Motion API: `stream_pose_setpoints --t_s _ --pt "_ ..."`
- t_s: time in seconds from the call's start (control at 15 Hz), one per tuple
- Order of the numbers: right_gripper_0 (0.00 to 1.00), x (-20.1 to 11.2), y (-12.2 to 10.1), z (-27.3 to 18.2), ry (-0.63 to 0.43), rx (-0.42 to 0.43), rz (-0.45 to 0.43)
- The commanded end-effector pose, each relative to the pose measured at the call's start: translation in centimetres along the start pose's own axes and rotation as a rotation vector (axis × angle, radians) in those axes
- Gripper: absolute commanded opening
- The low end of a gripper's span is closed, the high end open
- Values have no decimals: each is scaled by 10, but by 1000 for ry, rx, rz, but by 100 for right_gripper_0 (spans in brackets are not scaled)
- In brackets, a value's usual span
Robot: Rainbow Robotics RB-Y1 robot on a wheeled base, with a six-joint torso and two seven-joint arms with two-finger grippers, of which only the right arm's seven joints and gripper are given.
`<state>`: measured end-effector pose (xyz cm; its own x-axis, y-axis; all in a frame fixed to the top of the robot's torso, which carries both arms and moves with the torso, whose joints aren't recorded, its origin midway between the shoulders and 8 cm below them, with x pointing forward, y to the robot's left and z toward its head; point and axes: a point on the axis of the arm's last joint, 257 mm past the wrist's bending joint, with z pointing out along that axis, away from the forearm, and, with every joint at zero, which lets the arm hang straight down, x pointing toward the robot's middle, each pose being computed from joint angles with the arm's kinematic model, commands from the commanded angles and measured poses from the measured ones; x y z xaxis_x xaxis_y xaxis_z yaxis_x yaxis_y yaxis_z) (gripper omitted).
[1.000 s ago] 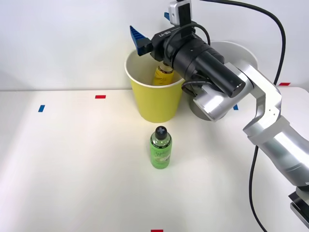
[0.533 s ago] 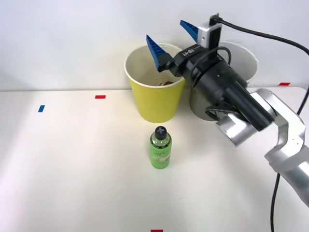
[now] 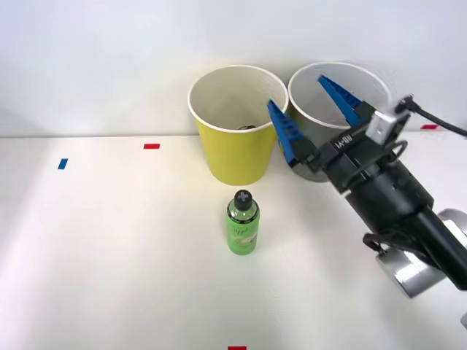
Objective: Put cans in the gray bin, plastic bottles in the light green bin
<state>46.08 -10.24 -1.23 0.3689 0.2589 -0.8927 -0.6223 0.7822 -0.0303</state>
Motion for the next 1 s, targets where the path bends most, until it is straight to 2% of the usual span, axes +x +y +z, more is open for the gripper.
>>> stream_pose_setpoints --t_s 0.07,0.47,0.67,1.0 --pt "100 9 -6 -57 -19 45 40" --pt "100 34 -23 -161 64 178 -2" --pt "100 47 -26 -204 144 237 -75" --pt "100 66 -28 -266 252 396 -154"
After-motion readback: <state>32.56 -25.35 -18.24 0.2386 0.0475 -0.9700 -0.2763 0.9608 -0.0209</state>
